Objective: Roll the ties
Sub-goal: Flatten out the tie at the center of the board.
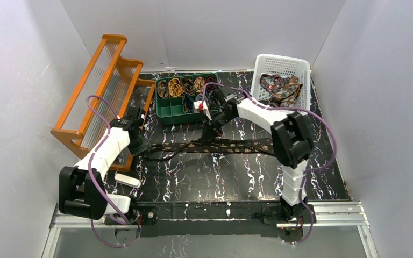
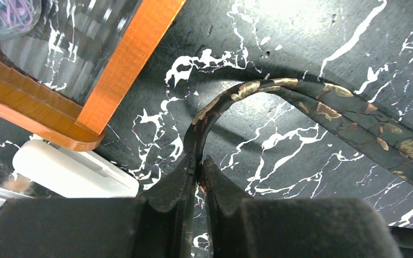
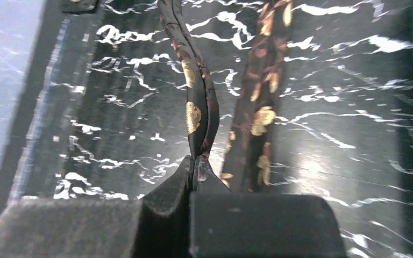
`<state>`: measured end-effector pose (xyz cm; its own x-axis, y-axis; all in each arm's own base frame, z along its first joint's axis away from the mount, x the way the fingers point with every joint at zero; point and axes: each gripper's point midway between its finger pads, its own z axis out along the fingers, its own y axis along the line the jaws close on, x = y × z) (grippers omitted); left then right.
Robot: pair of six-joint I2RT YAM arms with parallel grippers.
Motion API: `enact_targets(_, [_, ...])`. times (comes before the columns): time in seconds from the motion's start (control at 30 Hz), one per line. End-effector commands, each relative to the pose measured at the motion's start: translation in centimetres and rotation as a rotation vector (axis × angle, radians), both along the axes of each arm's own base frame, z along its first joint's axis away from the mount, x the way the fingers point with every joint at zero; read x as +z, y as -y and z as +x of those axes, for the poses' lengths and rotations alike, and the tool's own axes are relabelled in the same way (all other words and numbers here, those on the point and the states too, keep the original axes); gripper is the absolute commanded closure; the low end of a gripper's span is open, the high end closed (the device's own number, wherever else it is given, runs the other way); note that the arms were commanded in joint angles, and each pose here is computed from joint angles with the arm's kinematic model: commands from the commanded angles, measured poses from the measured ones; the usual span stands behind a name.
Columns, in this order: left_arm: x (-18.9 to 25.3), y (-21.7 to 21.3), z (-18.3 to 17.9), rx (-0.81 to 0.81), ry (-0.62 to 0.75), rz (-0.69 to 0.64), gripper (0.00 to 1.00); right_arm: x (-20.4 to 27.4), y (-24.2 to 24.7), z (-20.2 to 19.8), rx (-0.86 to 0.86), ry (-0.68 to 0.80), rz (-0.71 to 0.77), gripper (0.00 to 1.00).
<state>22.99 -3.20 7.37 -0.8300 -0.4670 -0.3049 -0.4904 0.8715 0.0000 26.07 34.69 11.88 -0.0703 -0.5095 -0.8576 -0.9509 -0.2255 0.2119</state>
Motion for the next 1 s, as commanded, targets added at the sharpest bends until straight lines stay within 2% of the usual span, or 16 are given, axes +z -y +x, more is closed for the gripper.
enact_targets(0.0, [1.8, -0.4, 0.7, -0.006, 0.036, 0.008, 0.9, -0.2, 1.3, -5.6, 0.099, -0.43, -0.11, 0.99])
enact_targets(0.17, [1.7, -0.7, 0.4, -0.008, 0.023, 0.022, 0.91, -2.1, 0.5, -3.6, 0.036, -0.495, -0.221, 0.99])
enact_targets(0.27, [1.5, -0.8, 0.1, -0.004, 0.013, 0.024, 0.91, -3.0, 0.1, -1.5, -0.046, -0.452, -0.285, 0.99])
enact_targets(0.47, [1.7, -1.1, -0.2, 0.008, 0.022, 0.032, 0.9, -2.7, 0.7, 0.2, -0.133, -0.399, -0.335, 0.92])
enact_targets(0.57, [1.6, -1.2, -0.3, 0.008, 0.02, 0.036, 0.9, -2.6, 1.2, 2.7, -0.275, -0.342, -0.36, 0.83])
enact_targets(0.7, [2.0, -1.3, -0.3, -0.004, 0.023, 0.04, 0.88, -1.7, 1.9, 5.4, -0.458, -0.216, -0.353, 0.53])
enact_targets(0.9, [3.8, -0.7, 0.0, -0.025, 0.069, 0.006, 0.57, 1.7, 4.0, 8.2, -0.702, -0.027, -0.297, 0.48])
enact_targets(0.97, [4.1, -0.3, 0.0, -0.052, 0.075, -0.016, 0.52, 2.9, 5.6, 9.0, -0.843, 0.049, -0.248, 0.45])
